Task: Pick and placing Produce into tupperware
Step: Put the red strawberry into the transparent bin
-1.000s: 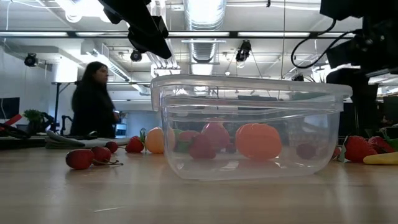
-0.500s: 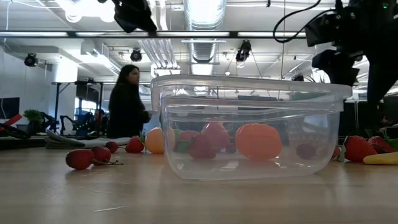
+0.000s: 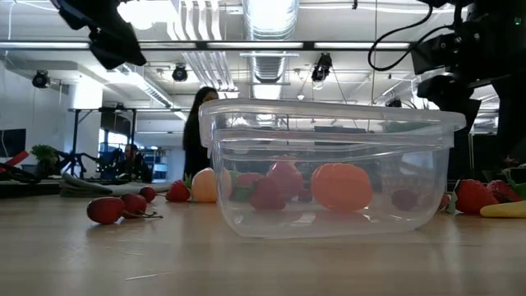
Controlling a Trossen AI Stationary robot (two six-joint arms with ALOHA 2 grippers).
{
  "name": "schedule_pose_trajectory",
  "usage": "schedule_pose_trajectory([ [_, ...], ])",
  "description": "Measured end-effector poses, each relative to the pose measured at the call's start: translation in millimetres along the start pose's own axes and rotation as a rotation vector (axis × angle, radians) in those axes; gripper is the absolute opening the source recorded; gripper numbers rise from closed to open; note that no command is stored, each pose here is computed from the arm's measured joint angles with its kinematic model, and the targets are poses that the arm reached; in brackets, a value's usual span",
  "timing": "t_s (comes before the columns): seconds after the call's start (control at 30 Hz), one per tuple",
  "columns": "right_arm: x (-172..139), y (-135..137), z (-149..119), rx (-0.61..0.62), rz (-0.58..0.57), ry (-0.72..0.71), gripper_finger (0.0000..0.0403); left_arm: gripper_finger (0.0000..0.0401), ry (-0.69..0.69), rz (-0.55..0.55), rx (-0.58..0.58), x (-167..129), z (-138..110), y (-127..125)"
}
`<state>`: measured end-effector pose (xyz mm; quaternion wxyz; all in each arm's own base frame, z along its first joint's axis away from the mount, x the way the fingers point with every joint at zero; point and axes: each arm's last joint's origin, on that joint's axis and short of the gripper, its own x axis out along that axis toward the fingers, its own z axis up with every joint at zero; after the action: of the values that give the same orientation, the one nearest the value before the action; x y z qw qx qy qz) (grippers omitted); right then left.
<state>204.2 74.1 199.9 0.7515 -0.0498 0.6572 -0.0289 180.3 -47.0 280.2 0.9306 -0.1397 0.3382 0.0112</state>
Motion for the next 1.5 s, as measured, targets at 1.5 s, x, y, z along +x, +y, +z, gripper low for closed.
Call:
schedule_pose_trajectory([
  [1.5, 51.1, 2.6, -23.2, 0.128, 0.083, -0.015, 0.0324, 0.0192, 0.014, 0.148, 0.051, 14.2, -34.6, 18.6],
])
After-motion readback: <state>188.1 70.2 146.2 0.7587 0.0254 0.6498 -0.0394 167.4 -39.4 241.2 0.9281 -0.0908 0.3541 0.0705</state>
